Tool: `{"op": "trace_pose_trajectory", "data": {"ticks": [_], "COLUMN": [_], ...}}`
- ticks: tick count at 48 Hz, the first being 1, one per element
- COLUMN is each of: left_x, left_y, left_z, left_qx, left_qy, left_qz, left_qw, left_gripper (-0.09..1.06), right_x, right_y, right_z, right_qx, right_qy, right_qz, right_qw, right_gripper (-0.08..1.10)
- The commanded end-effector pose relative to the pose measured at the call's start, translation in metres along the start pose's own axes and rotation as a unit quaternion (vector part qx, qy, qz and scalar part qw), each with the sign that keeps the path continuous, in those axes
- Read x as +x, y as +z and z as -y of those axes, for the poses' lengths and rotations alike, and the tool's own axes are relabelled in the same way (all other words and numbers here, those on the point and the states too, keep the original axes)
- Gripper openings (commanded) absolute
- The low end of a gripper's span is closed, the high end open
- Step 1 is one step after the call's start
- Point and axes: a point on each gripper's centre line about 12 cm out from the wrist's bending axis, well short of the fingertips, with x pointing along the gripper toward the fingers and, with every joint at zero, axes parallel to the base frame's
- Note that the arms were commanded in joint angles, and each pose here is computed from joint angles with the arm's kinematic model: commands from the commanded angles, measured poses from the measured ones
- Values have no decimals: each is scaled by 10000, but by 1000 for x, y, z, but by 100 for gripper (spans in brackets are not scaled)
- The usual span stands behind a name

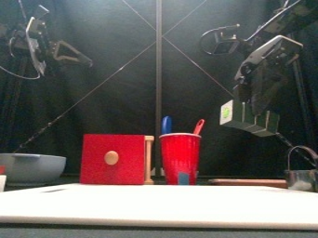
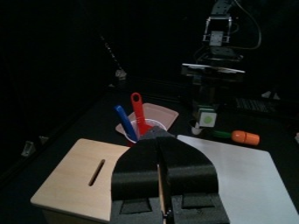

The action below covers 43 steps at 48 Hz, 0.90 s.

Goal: Place sushi on board then cut the sushi with the knife then place the pieces on the plate
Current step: Place the sushi on the board

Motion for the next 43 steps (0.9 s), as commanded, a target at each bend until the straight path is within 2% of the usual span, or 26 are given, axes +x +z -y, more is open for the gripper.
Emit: {"op": "trace_pose_trajectory", "data": {"ticks": [1, 8, 15, 23, 24, 34, 37, 43], "left_x": [3, 3, 3, 4, 4, 5, 5, 5], "left_y": [10, 10, 11, 16, 18, 23, 22, 21], "left_z": [0, 0, 0, -1, -2, -9, -12, -16], "left_qx": [28, 13, 6, 28, 28, 1, -49, -194], "left_qy": [12, 15, 16, 32, 62, 210, 295, 394], "left_qz": [154, 147, 170, 224, 256, 316, 305, 297], "left_qw": [9999, 9999, 9999, 9997, 9996, 9993, 9991, 9986], "left_gripper": [4, 4, 4, 4, 4, 4, 4, 4], "right_x": [-1, 16, 32, 47, 49, 71, 79, 93], "right_y": [16, 30, 43, 54, 56, 69, 68, 64], "right_z": [-14, -29, -41, -54, -56, -72, -75, -82], "right_qx": [382, 1369, 2628, 3864, 4079, 5182, 5439, 6089], "right_qy": [112, 340, 556, 666, 687, 570, 449, 82], "right_qz": [159, 118, 1, -163, -168, -267, -346, -476], "right_qw": [9991, 9899, 9632, 9198, 9103, 8529, 8372, 7918], "right_gripper": [65, 65, 65, 65, 65, 65, 65, 65]}}
